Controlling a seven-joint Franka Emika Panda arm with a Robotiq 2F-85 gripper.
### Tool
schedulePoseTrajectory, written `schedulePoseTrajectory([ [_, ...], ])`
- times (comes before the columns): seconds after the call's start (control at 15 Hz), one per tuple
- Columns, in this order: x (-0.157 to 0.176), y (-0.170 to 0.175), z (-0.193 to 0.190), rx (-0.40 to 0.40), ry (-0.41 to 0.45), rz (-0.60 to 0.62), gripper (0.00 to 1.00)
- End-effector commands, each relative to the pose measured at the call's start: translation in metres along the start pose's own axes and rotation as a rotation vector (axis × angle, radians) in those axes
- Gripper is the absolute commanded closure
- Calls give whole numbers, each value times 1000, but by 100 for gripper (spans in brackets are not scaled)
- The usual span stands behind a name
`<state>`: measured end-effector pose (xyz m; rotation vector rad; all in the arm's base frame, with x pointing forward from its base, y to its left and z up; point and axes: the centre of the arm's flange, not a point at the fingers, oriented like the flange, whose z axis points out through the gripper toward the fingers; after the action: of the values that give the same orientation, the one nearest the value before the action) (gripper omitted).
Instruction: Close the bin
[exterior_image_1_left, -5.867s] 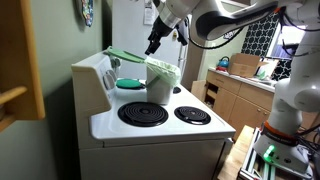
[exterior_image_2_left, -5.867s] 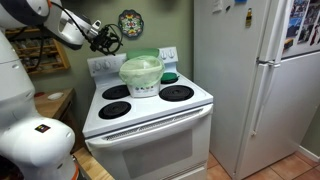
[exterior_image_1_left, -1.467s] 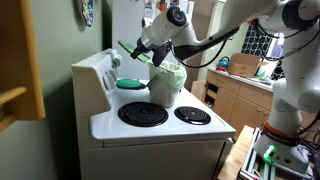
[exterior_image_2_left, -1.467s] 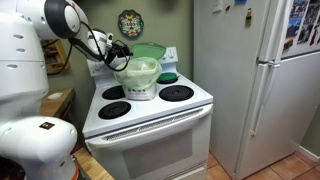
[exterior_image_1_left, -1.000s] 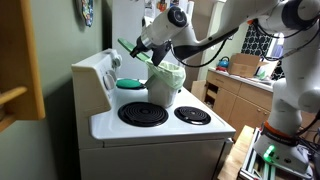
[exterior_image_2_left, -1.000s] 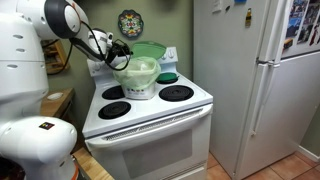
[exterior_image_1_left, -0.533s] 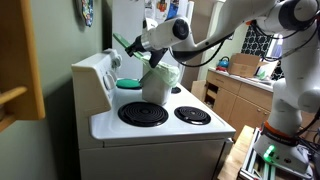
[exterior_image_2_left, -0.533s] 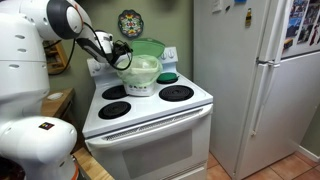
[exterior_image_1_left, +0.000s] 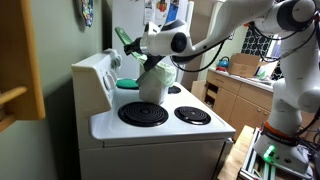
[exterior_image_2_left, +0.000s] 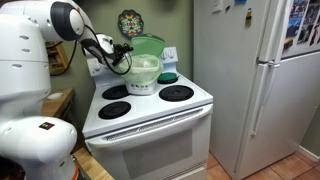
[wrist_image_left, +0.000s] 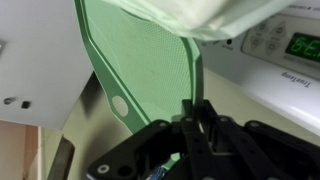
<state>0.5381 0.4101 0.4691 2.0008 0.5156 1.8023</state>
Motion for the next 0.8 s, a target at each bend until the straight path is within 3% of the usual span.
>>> schedulePoseTrajectory([
  [0.0,-10,-4,-11,-100,35,113,96],
  [0.33,-18,-14,-20,-145,23,180,96],
  [0.6,-22,-13,-20,-234,-27,277,96],
  [0.67,-24,-11,-21,-192,-87,287,96],
  [0.73,-11,-11,-15,-210,-14,229,87],
])
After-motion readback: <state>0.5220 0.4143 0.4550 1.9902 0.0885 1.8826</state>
